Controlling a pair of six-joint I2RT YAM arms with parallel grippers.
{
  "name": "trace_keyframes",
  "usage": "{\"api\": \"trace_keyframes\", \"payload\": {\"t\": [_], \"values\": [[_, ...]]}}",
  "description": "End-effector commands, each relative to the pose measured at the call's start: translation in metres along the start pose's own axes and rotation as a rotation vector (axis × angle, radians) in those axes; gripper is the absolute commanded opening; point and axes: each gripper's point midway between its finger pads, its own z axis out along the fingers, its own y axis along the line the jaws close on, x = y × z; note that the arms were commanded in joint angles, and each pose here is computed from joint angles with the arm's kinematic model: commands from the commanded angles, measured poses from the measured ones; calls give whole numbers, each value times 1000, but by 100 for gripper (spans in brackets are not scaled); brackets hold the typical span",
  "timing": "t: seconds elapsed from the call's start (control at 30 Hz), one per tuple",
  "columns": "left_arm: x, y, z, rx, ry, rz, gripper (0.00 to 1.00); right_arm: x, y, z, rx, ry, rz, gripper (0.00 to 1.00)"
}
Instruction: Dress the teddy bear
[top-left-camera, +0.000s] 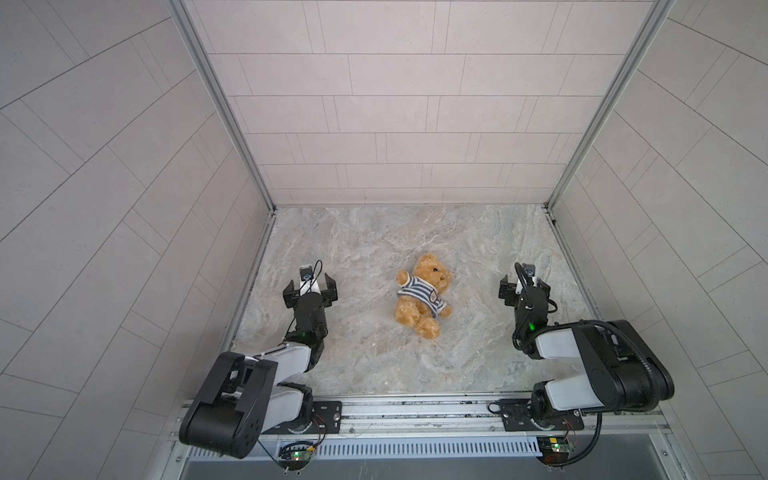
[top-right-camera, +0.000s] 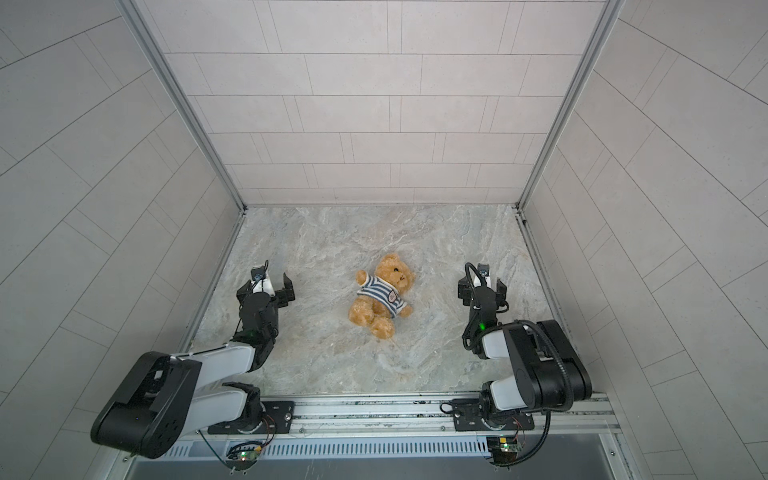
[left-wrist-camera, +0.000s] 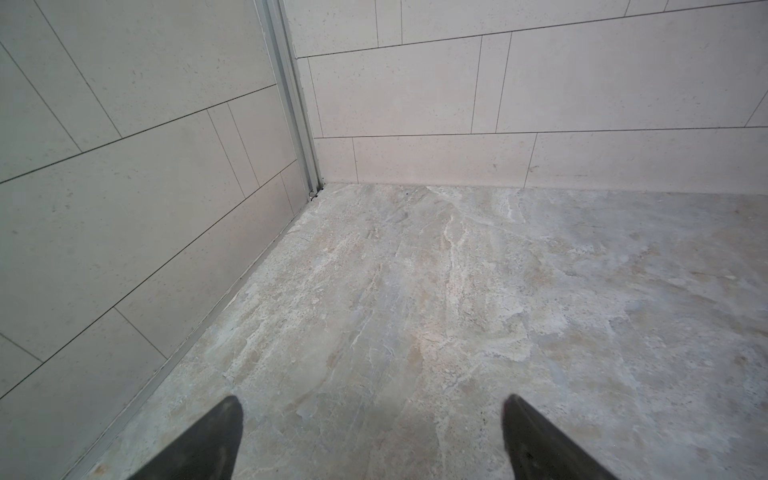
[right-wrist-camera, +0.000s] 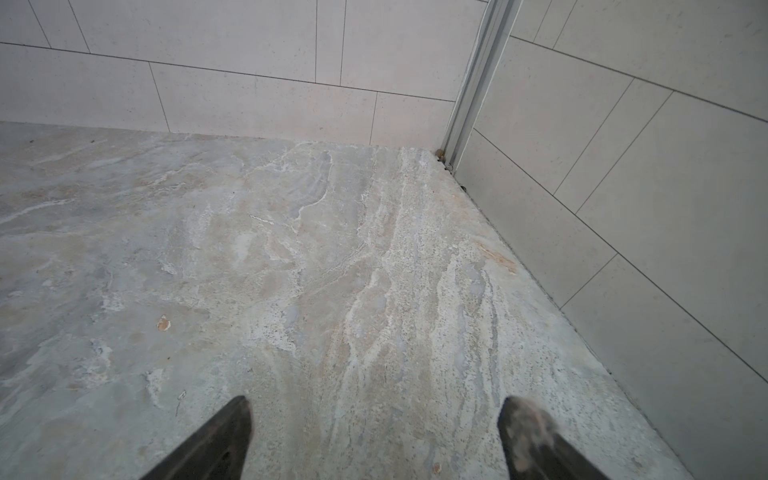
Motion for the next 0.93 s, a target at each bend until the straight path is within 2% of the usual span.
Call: {"api": "trace_keyframes", "payload": {"t": [0.0, 0.17, 0.23, 0.27, 0.43, 0.8, 0.87, 0.9], "values": [[-22, 2, 11, -18, -77, -45, 100, -16, 0, 6, -3, -73, 54, 96], [-9, -1, 32, -36, -33, -36, 100, -10, 5, 15, -22, -60, 54, 94], [-5, -8, 41, -13, 41, -9, 100, -9, 4, 20, -4, -29, 48, 94], [-7, -5, 41, -16, 16, -25, 100, -8, 4, 23, 1, -16, 43, 94], [-5, -5, 40, -13, 32, -19, 100, -7, 12, 32, -8, 42, -3, 95], [-4, -6, 42, -14, 39, -15, 100, -7, 13, 32, -12, 35, -4, 94], [-5, -6, 42, -15, 36, -15, 100, -7, 15, 23, -42, 0, -3, 93], [-5, -6, 41, -12, 32, -17, 100, -7, 16, 15, -69, -40, 0, 99]]}}
